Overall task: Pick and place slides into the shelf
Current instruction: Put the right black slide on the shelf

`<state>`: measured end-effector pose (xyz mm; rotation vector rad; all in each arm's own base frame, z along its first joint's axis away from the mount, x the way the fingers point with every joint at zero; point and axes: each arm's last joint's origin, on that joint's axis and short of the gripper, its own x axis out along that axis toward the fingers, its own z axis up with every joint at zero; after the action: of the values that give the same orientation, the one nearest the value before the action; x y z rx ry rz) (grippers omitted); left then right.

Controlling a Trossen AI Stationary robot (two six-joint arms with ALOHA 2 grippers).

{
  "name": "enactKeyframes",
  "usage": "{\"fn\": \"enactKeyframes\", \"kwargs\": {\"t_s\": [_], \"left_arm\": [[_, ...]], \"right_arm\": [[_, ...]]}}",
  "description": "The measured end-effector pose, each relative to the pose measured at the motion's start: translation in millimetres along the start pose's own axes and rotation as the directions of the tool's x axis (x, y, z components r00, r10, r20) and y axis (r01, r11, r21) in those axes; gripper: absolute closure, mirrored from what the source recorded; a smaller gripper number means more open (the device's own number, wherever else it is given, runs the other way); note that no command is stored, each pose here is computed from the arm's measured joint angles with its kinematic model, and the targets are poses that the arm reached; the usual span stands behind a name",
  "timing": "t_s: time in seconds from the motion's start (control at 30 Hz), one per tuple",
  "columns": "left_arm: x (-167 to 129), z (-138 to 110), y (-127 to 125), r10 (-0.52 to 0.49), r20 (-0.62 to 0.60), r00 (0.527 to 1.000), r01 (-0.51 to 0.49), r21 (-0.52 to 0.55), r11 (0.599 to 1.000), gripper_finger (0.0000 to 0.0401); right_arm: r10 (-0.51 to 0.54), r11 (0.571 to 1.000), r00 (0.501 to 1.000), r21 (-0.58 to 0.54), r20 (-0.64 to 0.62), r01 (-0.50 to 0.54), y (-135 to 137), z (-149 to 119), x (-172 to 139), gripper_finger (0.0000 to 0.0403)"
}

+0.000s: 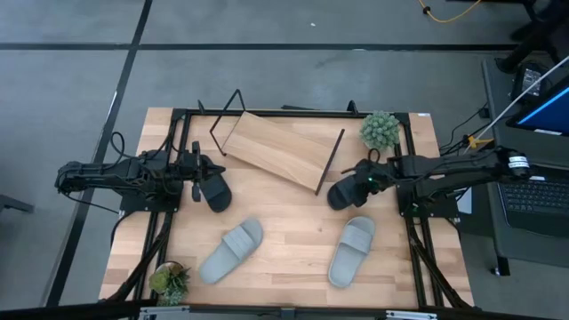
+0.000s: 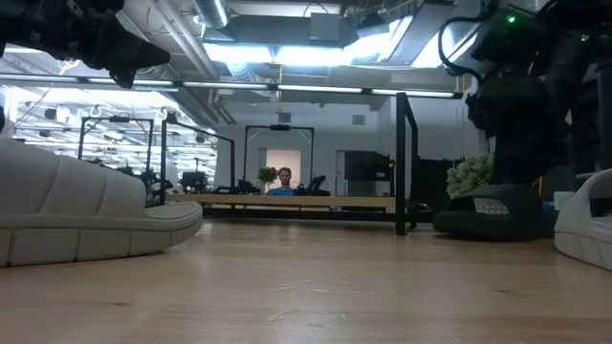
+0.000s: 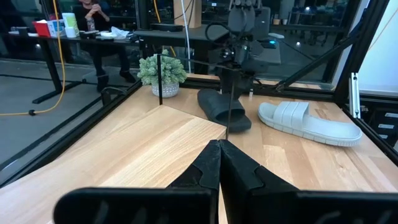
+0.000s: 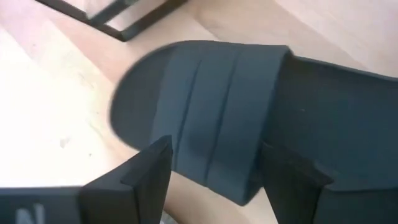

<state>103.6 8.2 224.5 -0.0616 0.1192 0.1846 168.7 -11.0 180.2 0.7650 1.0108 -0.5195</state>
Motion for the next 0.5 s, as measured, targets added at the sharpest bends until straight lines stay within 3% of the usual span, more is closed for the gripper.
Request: {"fn": "enactKeyframes", "kwargs": {"t_s": [0.33,0.5], "left_arm": [[0,0,0,0.0,-0.001,1.0,0.0,0.0,1.0,0.0401],[0,0,0,0.0,-0.001,1.0,0.0,0.0,1.0,0.0401]], "right_arm": [[-0.029,1.0,0.998,-0.009,-0.061,0.028,-2,6,15,0.0177],[-0.029,0.999,0.997,-0.026,-0.068,0.028,-3,8,19,0.0216]]}}
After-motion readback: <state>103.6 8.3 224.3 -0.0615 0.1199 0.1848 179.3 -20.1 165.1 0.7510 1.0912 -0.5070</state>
